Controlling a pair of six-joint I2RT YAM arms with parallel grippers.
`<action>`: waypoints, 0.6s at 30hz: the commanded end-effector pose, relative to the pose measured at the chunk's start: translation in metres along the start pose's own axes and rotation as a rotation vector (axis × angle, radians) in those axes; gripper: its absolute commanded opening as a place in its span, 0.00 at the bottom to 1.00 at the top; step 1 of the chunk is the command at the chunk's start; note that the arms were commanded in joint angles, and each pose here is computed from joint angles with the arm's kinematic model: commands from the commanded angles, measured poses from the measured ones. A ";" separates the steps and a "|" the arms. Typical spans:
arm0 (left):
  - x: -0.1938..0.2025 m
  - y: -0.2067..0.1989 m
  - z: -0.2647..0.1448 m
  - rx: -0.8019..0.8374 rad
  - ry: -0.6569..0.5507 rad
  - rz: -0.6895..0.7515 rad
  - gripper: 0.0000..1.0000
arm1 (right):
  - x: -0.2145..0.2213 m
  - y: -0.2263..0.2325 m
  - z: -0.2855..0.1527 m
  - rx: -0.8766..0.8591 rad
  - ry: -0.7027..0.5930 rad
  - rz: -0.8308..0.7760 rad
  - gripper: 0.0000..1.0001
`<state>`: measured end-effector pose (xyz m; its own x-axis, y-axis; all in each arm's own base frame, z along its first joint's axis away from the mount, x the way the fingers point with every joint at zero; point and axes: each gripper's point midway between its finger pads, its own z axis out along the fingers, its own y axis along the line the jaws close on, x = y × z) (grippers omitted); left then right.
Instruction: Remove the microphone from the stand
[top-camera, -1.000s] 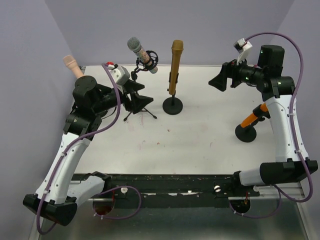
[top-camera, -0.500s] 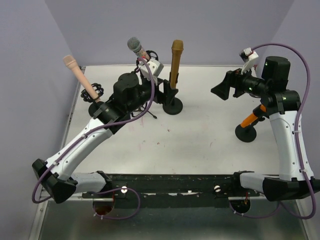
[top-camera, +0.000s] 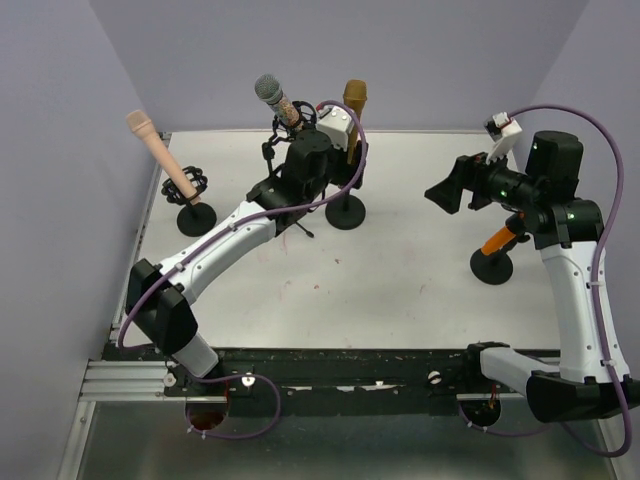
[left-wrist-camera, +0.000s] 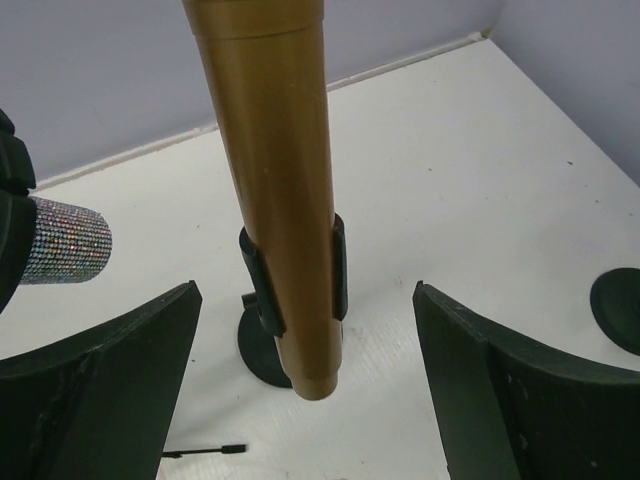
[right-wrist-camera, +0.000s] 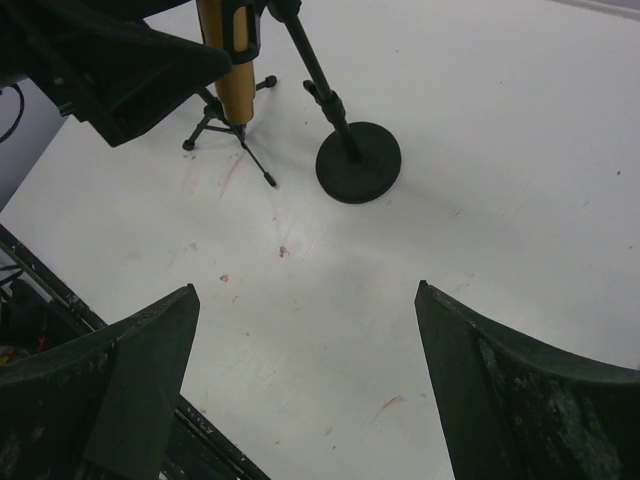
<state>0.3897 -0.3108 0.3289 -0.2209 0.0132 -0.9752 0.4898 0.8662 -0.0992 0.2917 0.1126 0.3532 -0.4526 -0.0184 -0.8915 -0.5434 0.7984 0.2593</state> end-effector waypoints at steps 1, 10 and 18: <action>-0.017 0.017 0.022 -0.115 -0.069 0.030 0.95 | 0.003 -0.002 0.001 0.008 -0.008 0.032 0.97; -0.012 0.010 0.033 -0.049 -0.059 0.050 0.72 | 0.008 -0.008 0.009 0.013 0.005 0.045 0.97; -0.007 -0.014 0.022 0.140 -0.047 0.083 0.49 | 0.011 -0.018 0.018 0.029 0.024 0.065 0.97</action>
<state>0.4185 -0.3263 0.3100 -0.1921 0.0667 -0.9791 0.5167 0.8551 -0.0432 0.2992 0.1130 0.3361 -0.4990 0.0051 -0.8666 -0.5166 0.8011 0.3022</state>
